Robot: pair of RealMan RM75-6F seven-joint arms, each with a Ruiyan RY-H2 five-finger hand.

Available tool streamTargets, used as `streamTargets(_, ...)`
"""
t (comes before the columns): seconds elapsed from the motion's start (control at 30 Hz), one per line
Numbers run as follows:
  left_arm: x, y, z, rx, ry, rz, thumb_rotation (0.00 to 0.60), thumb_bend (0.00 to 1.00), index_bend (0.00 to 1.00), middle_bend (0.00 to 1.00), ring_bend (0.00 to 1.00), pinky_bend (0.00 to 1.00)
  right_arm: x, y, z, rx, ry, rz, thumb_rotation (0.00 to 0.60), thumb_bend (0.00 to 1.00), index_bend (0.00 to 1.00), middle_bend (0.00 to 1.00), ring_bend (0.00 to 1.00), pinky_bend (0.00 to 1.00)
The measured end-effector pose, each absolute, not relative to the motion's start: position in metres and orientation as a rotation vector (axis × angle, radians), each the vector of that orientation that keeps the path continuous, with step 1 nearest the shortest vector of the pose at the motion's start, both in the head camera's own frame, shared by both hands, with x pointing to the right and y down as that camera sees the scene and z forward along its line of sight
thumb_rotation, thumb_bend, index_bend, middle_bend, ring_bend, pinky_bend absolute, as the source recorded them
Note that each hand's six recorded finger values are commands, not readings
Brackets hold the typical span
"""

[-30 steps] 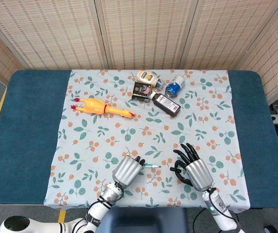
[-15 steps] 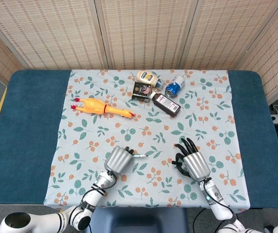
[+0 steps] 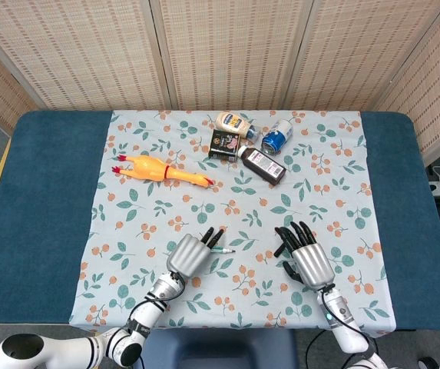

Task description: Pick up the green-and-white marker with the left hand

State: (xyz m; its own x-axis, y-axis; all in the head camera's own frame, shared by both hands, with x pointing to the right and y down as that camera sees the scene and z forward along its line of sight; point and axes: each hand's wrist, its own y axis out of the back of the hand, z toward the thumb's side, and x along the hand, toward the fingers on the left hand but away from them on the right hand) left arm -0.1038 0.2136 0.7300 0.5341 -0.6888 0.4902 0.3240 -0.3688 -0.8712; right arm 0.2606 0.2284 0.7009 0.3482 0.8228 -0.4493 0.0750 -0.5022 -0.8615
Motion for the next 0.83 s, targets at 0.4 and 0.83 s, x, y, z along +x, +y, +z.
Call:
streamTargets(0.4,-0.158,0.227,0.65,-1.879,0.525,-0.962,0.6,0.4,0.0,0.0,0.0,0.19,0.333,0.245,0.604,-1.667,-0.759,1.314,0.6,0.28,0.03,0.0,0.0,0.0)
streamTargets(0.83,-0.351,0.267,0.598,-1.857,0.888,-1.117,0.6,0.4,0.0,0.0,0.0,0.14,0.386,0.263,0.547,-1.533,-0.819,1.426,0.6,0.24,0.0,0.0,0.0,0.0)
